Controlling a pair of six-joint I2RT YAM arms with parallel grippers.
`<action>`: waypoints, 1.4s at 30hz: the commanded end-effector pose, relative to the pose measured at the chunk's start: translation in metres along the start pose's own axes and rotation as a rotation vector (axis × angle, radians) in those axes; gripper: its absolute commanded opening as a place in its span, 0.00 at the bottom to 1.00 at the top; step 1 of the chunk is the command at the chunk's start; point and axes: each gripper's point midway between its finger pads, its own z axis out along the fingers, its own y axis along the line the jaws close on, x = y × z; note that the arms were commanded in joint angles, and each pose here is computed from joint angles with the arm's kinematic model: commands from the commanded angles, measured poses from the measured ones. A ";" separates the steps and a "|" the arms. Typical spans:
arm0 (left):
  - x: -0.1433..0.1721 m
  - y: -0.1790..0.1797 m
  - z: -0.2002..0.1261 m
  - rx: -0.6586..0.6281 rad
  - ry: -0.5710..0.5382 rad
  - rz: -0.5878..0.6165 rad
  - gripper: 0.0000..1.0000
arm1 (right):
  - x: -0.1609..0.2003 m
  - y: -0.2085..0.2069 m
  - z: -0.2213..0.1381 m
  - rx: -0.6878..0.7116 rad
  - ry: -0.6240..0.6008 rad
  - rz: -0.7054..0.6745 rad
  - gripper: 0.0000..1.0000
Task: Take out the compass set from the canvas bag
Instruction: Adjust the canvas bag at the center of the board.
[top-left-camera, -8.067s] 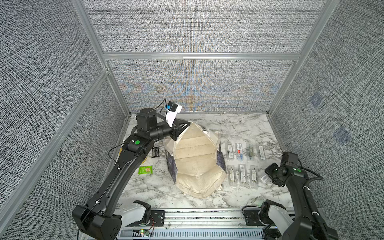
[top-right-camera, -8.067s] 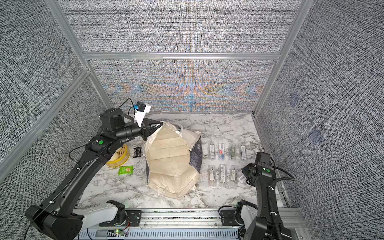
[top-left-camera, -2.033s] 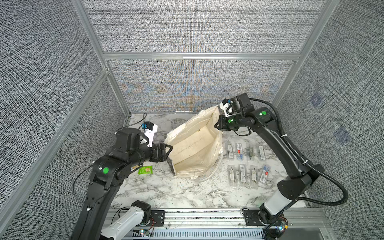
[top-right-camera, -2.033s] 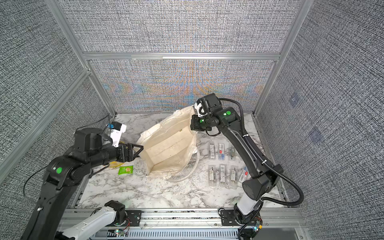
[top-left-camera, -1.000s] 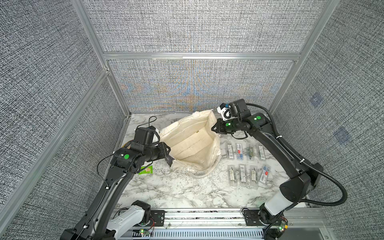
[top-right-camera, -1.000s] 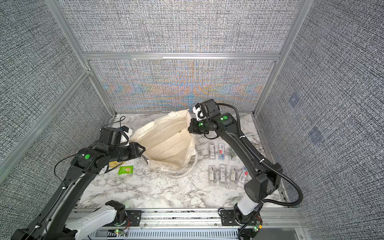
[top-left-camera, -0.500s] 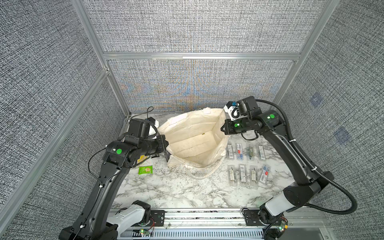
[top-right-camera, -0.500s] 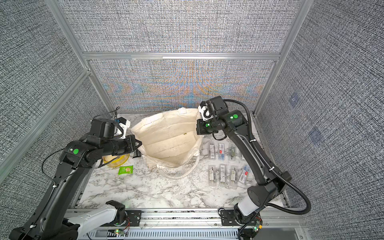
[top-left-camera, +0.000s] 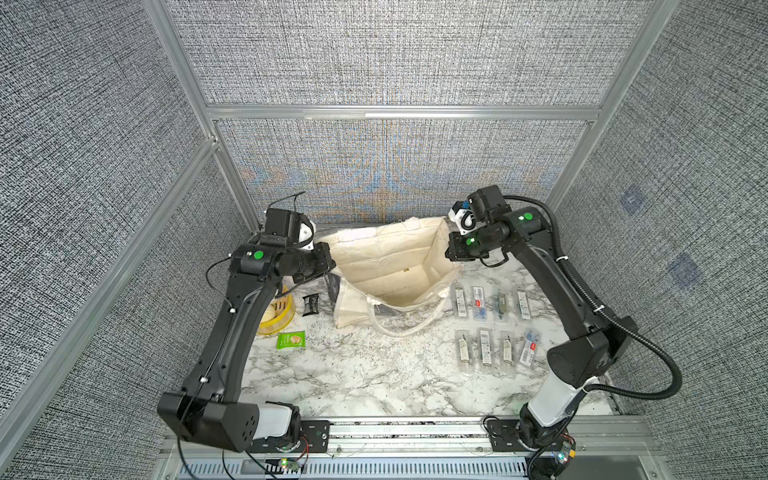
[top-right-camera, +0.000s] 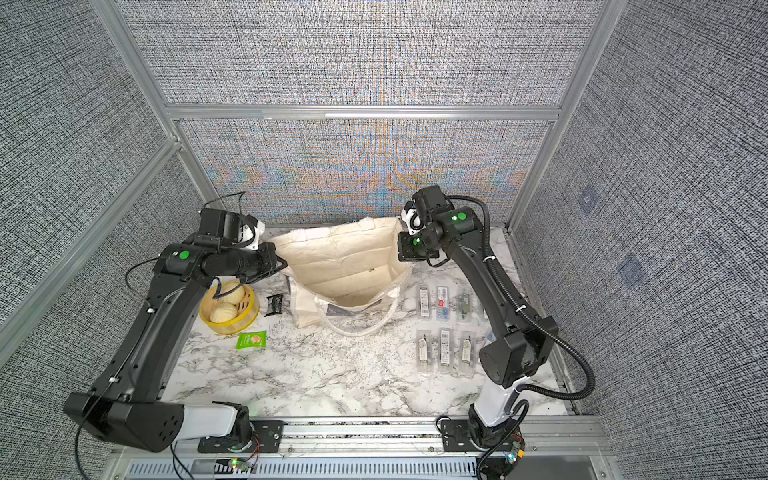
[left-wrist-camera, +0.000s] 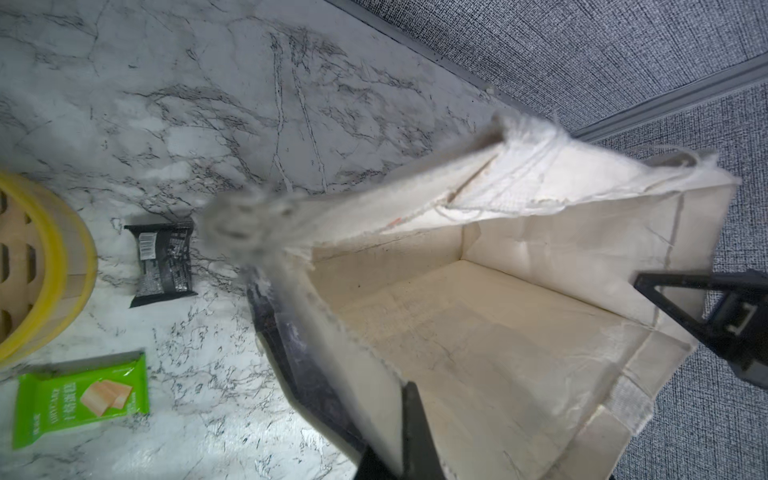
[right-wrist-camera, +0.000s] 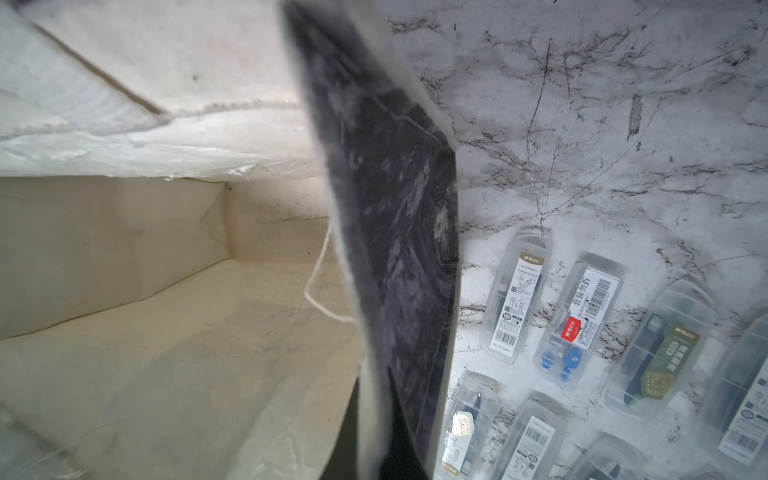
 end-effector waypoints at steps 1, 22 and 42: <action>-0.027 -0.011 0.006 0.073 -0.043 0.050 0.00 | -0.010 0.002 0.000 -0.017 -0.022 0.006 0.01; -0.065 0.008 0.044 0.111 -0.013 0.048 0.35 | -0.059 -0.007 0.037 -0.046 -0.045 0.035 0.50; -0.095 0.004 0.033 0.126 -0.215 0.165 0.99 | -0.108 0.014 0.007 -0.116 -0.255 -0.052 0.99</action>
